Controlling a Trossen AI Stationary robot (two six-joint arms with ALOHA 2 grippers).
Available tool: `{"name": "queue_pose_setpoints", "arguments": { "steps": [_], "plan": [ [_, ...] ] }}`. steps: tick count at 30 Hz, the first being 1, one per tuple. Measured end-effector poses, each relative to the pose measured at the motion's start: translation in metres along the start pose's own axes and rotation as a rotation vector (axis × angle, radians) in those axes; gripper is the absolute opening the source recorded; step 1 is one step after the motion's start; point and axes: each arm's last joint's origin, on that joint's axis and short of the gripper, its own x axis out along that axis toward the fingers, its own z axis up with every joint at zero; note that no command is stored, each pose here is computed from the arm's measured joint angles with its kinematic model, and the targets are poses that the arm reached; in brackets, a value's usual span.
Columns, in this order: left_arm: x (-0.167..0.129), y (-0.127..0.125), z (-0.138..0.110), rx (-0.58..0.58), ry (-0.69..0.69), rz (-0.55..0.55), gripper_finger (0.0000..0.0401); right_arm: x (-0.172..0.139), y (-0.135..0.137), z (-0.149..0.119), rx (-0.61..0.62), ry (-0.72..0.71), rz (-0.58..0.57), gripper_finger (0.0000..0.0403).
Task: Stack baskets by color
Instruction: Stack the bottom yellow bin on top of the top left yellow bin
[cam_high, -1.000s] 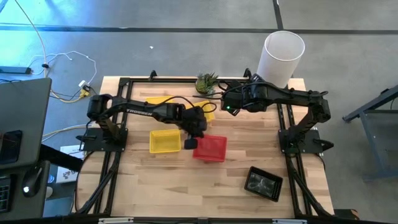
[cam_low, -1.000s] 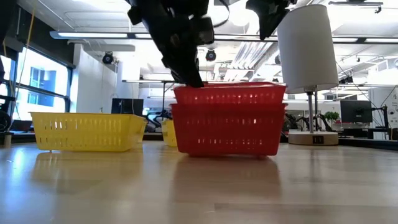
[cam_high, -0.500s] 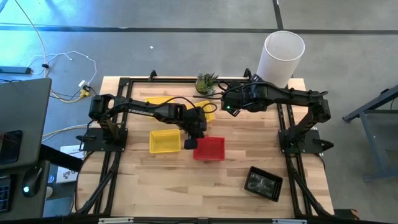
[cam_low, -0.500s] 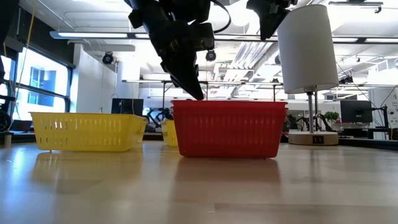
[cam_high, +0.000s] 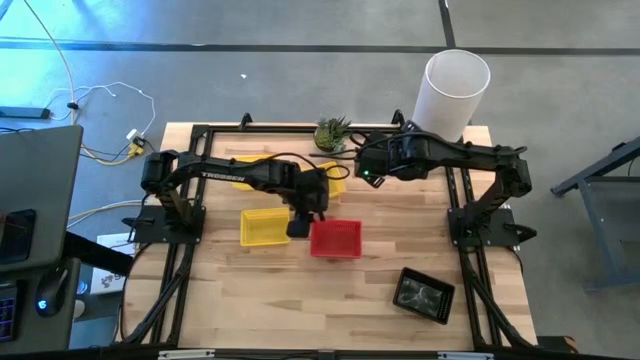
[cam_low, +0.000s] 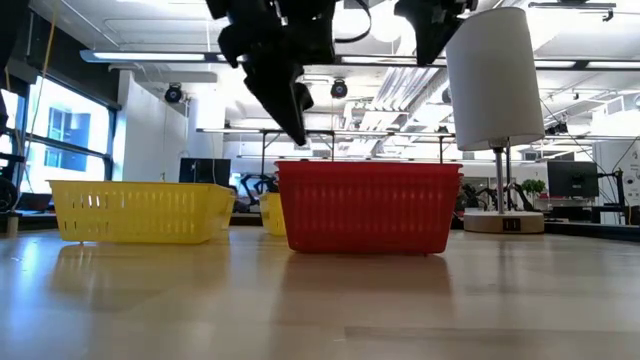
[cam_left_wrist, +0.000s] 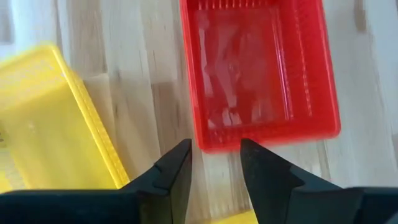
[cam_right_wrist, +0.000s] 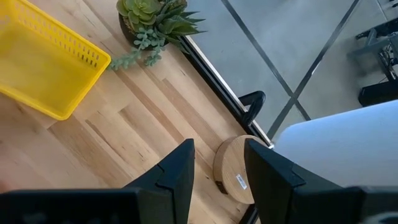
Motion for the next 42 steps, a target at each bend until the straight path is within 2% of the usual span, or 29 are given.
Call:
{"name": "queue_pose_setpoints", "arguments": {
  "steps": [6, 8, 10, 12, 14, 16, 18, 20, 28, 42],
  "plan": [
    [-0.011, -0.004, -0.019, -0.027, 0.125, -0.017, 0.0118, 0.005, 0.004, -0.003, -0.005, 0.032, 0.023, 0.0126],
    [-0.011, -0.006, -0.021, -0.025, 0.119, -0.021, 0.0118, 0.008, 0.006, -0.005, -0.011, 0.047, 0.026, 0.0126],
    [-0.014, -0.008, -0.032, -0.045, 0.174, -0.021, 0.0118, 0.009, 0.007, -0.006, -0.012, 0.047, 0.026, 0.0126],
    [-0.013, -0.010, -0.034, -0.044, 0.156, -0.012, 0.0118, 0.012, 0.009, -0.008, -0.022, 0.059, 0.022, 0.0126],
    [-0.014, -0.012, -0.047, -0.076, 0.208, -0.010, 0.0118, 0.014, 0.011, -0.009, -0.027, 0.075, 0.032, 0.0126],
    [-0.014, -0.012, -0.049, -0.098, 0.179, 0.019, 0.0118, 0.016, 0.013, -0.012, -0.034, 0.095, 0.047, 0.0126],
    [-0.018, -0.013, -0.062, -0.132, 0.229, 0.051, 0.0118, 0.018, 0.015, -0.013, -0.037, 0.102, 0.050, 0.0126],
    [-0.020, -0.013, -0.065, -0.149, 0.194, 0.085, 0.0118, 0.020, 0.016, -0.013, -0.038, 0.104, 0.049, 0.0126],
    [-0.032, -0.018, -0.097, -0.205, 0.192, 0.165, 0.0117, 0.021, 0.018, -0.011, 0.021, 0.086, 0.060, 0.0126],
    [-0.018, -0.022, -0.136, -0.231, 0.252, 0.182, 0.0117, 0.020, 0.020, -0.008, 0.075, 0.072, 0.077, 0.0126]
  ]
}}
